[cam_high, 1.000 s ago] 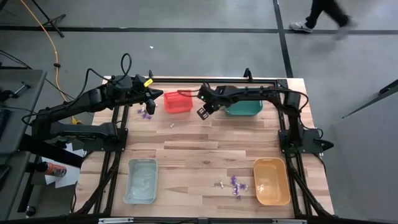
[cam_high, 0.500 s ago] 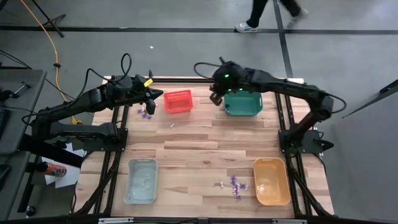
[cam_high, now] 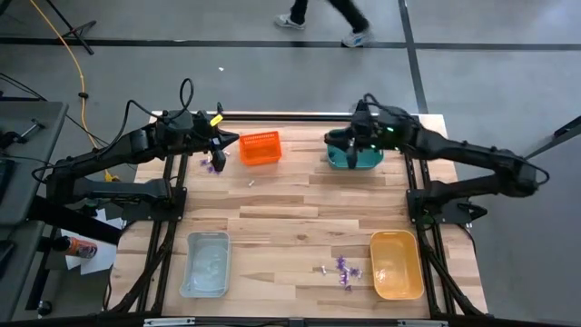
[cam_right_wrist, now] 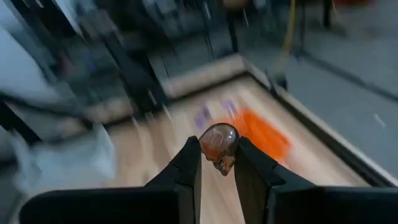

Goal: Sort Halloween decoration
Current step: Put the black skull toy into the green bin

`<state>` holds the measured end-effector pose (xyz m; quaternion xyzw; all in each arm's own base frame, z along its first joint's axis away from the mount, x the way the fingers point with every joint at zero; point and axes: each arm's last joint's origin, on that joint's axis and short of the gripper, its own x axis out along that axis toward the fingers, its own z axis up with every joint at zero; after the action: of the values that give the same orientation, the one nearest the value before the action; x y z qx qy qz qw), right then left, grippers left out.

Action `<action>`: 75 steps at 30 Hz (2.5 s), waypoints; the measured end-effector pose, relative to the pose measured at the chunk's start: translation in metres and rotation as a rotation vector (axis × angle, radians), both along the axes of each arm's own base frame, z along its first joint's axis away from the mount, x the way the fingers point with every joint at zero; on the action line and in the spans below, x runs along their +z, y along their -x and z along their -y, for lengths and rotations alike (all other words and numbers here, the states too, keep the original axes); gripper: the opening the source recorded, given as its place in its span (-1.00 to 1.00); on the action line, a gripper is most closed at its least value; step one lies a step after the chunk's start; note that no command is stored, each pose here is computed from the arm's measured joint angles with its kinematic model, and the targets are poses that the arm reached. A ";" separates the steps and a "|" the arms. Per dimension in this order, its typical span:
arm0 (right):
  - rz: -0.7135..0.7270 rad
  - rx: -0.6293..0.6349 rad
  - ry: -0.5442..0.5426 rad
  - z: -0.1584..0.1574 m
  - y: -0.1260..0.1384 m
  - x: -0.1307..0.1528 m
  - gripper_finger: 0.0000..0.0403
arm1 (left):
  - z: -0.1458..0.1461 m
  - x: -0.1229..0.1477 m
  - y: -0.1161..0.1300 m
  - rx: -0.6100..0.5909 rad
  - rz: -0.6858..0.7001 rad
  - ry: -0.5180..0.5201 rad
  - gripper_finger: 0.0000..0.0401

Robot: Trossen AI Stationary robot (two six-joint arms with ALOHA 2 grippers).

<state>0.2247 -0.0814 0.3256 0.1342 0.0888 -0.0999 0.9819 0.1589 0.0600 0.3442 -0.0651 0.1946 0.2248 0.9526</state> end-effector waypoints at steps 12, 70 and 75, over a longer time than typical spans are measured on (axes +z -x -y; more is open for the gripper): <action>0.220 0.033 0.030 -0.008 0.019 -0.012 -0.71 | 0.000 0.001 -0.001 0.000 0.014 -0.006 -1.00; -0.884 -0.735 -0.589 0.096 -0.029 -0.134 -0.12 | 0.000 0.001 0.000 -0.002 0.011 -0.006 -1.00; -0.731 -0.609 -0.490 0.087 -0.030 -0.098 -0.10 | 0.000 0.001 0.000 -0.002 0.012 -0.006 -1.00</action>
<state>0.2547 -0.1682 0.2273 0.3355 0.4027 -0.3971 0.7534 0.1593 0.0603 0.3454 -0.0633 0.1884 0.2242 0.9540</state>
